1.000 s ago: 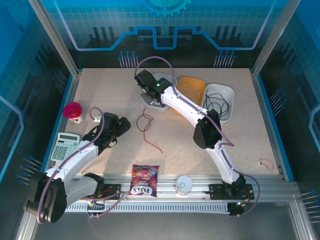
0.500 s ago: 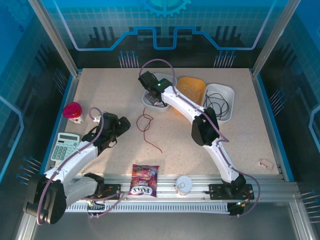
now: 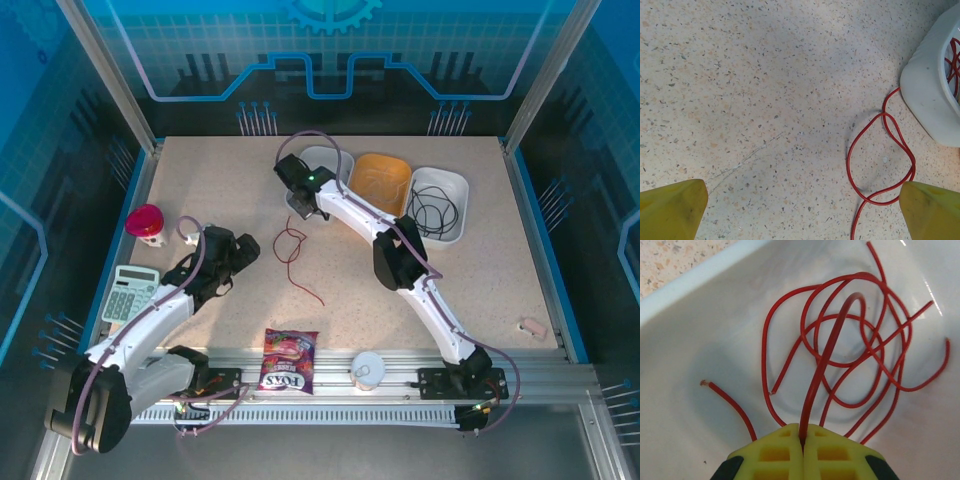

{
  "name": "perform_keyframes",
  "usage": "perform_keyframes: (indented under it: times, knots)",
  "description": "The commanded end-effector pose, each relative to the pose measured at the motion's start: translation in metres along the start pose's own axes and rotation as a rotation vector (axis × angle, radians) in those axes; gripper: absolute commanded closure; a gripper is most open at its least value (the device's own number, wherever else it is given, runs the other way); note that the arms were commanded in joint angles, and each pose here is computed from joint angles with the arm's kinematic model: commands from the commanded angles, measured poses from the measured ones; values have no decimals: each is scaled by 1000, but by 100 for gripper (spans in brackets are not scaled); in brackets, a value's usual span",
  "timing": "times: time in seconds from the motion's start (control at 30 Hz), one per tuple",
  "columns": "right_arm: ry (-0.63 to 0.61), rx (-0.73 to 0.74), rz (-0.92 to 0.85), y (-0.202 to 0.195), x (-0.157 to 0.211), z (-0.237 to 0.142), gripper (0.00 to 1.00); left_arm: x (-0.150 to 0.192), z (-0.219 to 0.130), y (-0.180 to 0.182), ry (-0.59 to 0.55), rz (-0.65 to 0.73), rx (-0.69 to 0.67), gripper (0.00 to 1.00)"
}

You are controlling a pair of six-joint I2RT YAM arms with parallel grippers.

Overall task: Untangle the cables
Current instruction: Place the cable in the container.

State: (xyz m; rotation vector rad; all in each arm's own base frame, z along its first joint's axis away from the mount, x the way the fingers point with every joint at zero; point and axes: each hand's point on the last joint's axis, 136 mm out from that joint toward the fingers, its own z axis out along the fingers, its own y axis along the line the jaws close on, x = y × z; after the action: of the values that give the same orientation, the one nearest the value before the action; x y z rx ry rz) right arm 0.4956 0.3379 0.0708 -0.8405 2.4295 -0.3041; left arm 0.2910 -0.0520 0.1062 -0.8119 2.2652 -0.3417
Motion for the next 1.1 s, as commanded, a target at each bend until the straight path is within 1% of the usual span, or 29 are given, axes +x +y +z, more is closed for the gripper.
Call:
perform_keyframes:
  times: [0.0, 0.1, 0.23, 0.4, 0.8, 1.0, 1.03, 1.07]
  knots:
    - [-32, -31, 33, 0, -10, 1, 92, 1, -1, 12, -8, 21, -36, 1]
    - [-32, -62, 41, 4, -10, 0, 84, 0, -1, 10, -10, 22, -33, 1]
    - [-41, -77, 49, 3, -14, -9, 69, 0, -2, 11, -5, 30, -36, 1]
    - [-78, -86, 63, -4, -24, -30, 59, 0, -2, 9, -2, 35, -29, 1]
    - [-181, -114, 117, -22, -48, -80, 52, -1, -5, -5, 6, 67, 32, 1]
    - [-217, -114, 157, -32, -51, -105, 47, -7, -11, -13, -14, 102, 76, 1]
    - [-209, -114, 161, -31, -48, -102, 46, -7, -12, -16, -15, 109, 86, 1]
    - [-232, -114, 180, -38, -50, -116, 45, -7, -13, -18, -14, 117, 100, 1]
